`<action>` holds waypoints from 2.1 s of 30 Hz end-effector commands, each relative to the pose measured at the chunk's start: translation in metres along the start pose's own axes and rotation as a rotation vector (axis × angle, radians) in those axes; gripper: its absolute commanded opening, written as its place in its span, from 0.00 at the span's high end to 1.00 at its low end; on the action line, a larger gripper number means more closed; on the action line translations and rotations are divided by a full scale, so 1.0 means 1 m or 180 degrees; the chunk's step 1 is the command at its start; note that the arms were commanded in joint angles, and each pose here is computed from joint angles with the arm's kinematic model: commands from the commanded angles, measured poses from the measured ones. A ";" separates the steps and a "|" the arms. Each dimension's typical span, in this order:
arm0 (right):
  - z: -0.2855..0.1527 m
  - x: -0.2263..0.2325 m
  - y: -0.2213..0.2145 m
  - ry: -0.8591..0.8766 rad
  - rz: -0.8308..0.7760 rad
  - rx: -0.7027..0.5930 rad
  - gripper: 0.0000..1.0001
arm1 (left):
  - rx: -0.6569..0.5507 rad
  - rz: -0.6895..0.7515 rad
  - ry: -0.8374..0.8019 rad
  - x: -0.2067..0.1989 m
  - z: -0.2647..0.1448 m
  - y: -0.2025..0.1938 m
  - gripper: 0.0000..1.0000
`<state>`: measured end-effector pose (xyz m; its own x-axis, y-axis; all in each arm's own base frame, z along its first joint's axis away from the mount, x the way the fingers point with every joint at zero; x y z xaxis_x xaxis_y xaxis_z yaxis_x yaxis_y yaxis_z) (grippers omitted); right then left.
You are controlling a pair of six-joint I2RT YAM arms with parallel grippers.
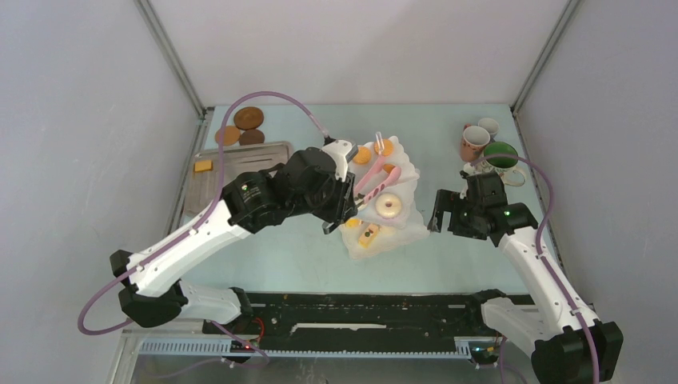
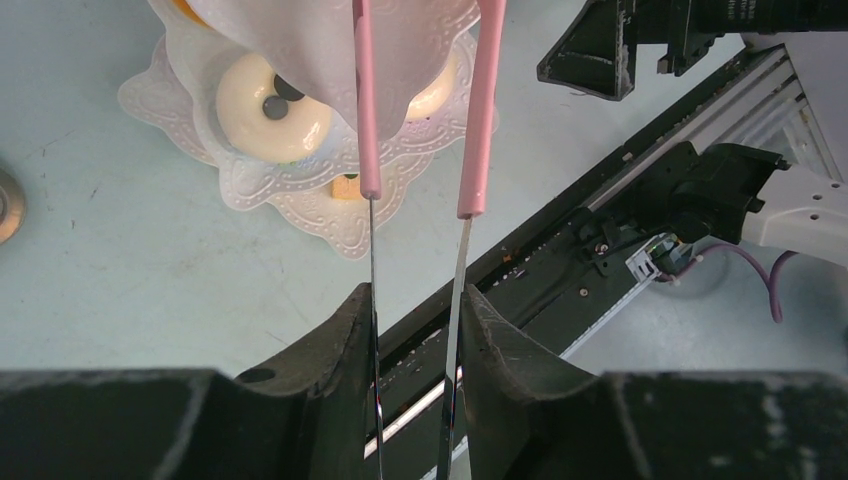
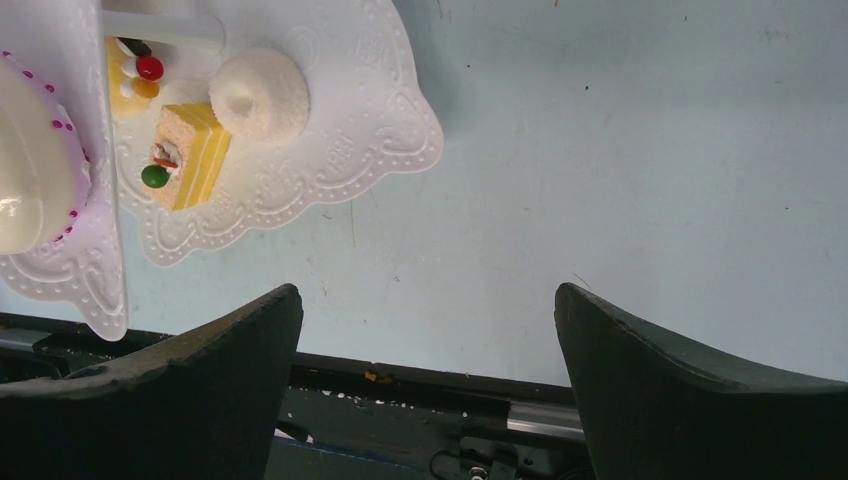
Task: Serve the afternoon tea
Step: Place the desert on the desert table, then adjust the dessert on the tray.
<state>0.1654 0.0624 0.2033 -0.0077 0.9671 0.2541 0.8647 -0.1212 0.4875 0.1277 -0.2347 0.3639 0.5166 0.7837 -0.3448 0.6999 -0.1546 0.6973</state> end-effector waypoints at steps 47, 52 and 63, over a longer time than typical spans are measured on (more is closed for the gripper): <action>0.000 0.010 -0.001 0.0025 -0.0152 0.0004 0.00 | -0.0439 -0.2817 0.2484 0.295 -0.037 -0.007 0.62; 0.003 0.009 -0.001 -0.0017 -0.0140 0.0043 0.00 | -0.0785 -0.3434 0.2450 0.355 -0.035 0.003 0.62; 0.011 0.004 0.000 -0.0139 -0.0070 0.0155 0.00 | -0.1120 -0.3709 0.2921 0.438 -0.032 0.047 0.67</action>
<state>0.1670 0.0711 0.1936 -0.0296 0.9746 0.2222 0.8933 -0.0739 0.4434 0.3500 0.1081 0.2454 -0.7910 0.5034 -0.3477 0.3662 0.8449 0.3901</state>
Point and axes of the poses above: each gripper's point midway between its finger pads, its own z axis out along the fingers, its own x axis along the line the jaws close on, y = z × x, the point moved 9 cm from there along -z, back along the fingers, and after that the axes turned 4 degrees about -z, right-handed, at the moved point
